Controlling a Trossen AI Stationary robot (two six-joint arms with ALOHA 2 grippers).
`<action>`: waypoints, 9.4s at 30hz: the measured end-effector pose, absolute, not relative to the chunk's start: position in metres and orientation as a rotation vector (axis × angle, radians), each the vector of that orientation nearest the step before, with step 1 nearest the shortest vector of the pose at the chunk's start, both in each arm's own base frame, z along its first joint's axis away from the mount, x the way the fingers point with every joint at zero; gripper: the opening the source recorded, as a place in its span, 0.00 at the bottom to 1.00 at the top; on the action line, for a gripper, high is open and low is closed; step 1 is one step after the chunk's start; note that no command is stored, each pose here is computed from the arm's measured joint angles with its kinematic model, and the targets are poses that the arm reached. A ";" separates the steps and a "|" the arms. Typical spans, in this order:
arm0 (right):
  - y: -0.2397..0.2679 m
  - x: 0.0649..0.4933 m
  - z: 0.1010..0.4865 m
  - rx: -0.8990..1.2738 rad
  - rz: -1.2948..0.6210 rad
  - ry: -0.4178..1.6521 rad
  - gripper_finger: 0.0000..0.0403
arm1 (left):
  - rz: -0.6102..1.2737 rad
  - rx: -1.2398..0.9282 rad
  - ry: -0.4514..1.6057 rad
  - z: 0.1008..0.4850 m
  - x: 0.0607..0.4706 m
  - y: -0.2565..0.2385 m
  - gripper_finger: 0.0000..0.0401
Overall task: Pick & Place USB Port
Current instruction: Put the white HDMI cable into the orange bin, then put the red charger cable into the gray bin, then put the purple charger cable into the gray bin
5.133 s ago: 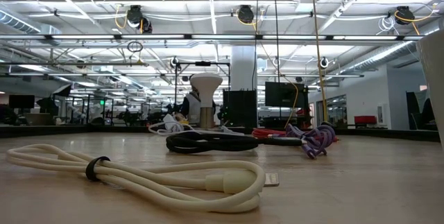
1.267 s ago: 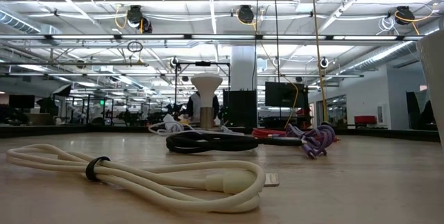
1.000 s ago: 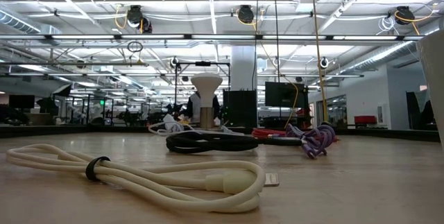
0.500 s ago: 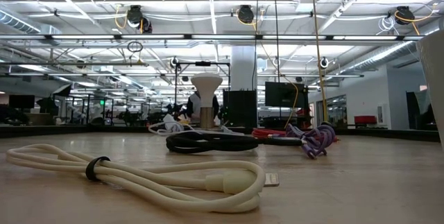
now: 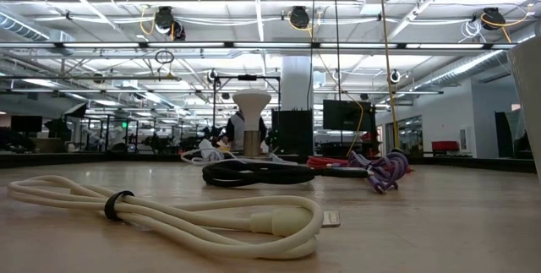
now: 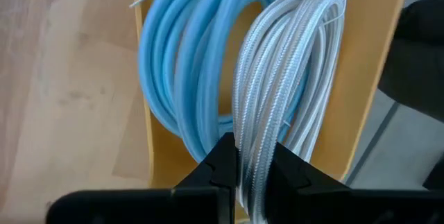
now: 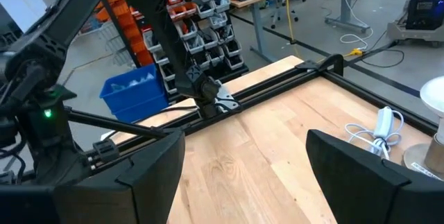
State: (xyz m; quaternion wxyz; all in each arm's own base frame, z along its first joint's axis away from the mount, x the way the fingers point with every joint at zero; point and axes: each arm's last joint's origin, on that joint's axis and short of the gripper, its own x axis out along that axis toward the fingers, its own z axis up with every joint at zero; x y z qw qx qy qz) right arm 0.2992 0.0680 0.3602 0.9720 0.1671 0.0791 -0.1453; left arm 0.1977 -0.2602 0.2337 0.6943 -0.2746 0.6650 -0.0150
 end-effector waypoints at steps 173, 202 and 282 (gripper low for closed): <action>-0.049 0.262 0.124 0.323 -0.496 1.090 0.73 | 0.482 -0.363 0.699 0.363 0.274 -0.074 0.57; 0.021 0.226 0.226 0.479 -0.237 0.944 0.05 | 0.474 -0.312 0.711 0.362 0.272 -0.076 0.57; 0.141 0.262 0.267 0.435 -0.703 1.082 0.30 | 0.467 -0.170 0.760 0.360 0.270 -0.072 0.57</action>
